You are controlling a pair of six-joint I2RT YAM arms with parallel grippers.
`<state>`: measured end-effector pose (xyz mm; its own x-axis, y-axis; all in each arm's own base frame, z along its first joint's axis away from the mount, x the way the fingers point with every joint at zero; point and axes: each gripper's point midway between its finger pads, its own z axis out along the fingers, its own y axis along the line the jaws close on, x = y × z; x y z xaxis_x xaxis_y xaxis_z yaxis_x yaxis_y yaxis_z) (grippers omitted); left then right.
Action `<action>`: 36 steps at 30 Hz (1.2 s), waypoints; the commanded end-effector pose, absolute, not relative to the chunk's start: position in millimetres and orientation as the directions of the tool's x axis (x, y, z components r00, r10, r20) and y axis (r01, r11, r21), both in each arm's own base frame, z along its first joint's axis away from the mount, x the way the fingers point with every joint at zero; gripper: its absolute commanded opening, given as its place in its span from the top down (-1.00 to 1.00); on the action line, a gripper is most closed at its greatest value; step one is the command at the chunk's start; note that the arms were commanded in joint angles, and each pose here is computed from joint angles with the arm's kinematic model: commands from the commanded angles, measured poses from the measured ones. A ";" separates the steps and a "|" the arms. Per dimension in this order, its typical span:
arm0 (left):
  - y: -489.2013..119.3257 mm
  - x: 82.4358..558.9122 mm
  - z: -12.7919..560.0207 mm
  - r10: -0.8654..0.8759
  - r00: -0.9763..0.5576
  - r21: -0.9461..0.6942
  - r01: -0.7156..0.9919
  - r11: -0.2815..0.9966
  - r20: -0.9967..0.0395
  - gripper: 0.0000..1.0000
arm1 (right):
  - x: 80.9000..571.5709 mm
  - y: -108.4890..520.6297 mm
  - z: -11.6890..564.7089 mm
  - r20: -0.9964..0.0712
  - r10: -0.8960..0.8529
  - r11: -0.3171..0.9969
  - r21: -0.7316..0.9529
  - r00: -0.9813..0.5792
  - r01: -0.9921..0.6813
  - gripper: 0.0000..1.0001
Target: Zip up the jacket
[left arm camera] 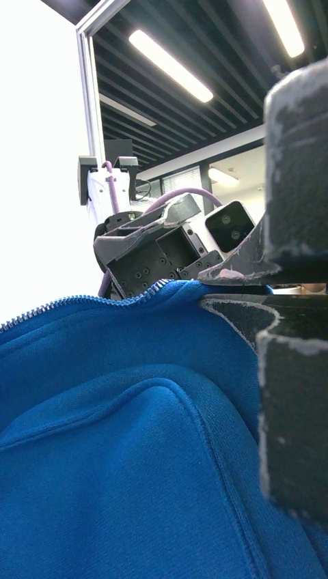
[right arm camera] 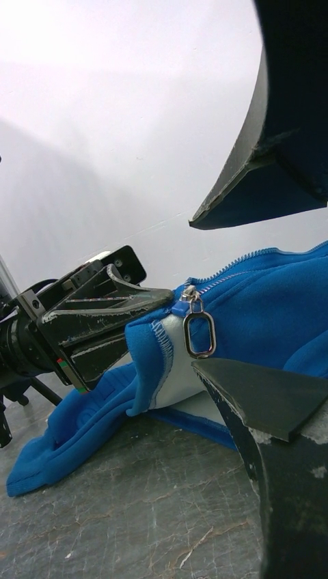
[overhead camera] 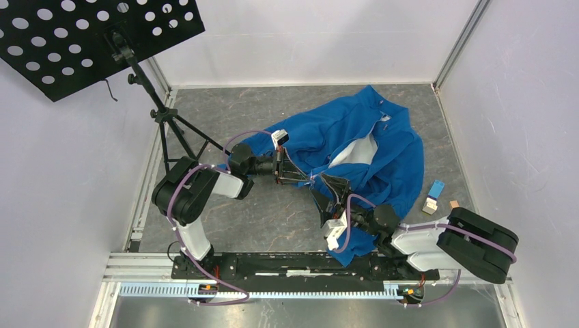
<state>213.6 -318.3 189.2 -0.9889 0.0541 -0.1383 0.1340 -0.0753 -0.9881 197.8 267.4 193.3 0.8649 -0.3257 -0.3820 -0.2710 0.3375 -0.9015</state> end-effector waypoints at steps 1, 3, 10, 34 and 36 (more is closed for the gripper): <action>-314.6 203.7 197.7 0.097 -0.981 -0.981 0.159 -0.110 -0.169 0.96 | 196.8 269.6 225.8 -0.364 -0.284 0.432 -0.874 0.887 -0.221 -0.49; -314.4 203.2 197.6 0.099 -0.981 -0.981 0.159 -0.110 -0.170 0.96 | 197.3 268.1 228.4 -0.361 -0.290 0.447 -0.870 0.887 -0.208 -0.50; -314.6 203.5 197.5 0.098 -0.981 -0.981 0.158 -0.110 -0.169 0.96 | 197.3 271.9 226.5 -0.359 -0.291 0.441 -0.873 0.887 -0.209 -0.51; -314.9 203.4 196.6 0.099 -0.981 -0.981 0.157 -0.110 -0.168 0.96 | 200.0 249.6 222.1 -0.354 -0.369 0.455 -0.875 0.860 -0.165 -0.18; -314.9 203.7 196.8 0.098 -0.981 -0.981 0.158 -0.110 -0.169 0.96 | 200.7 249.4 220.7 -0.353 -0.374 0.452 -0.877 0.858 -0.164 -0.13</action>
<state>213.7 -318.4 188.4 -0.9893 0.0547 -0.1352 0.1309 -0.0756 -0.9885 204.1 257.9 197.5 0.8425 -0.3920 -0.3694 -0.2196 0.3763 -0.9001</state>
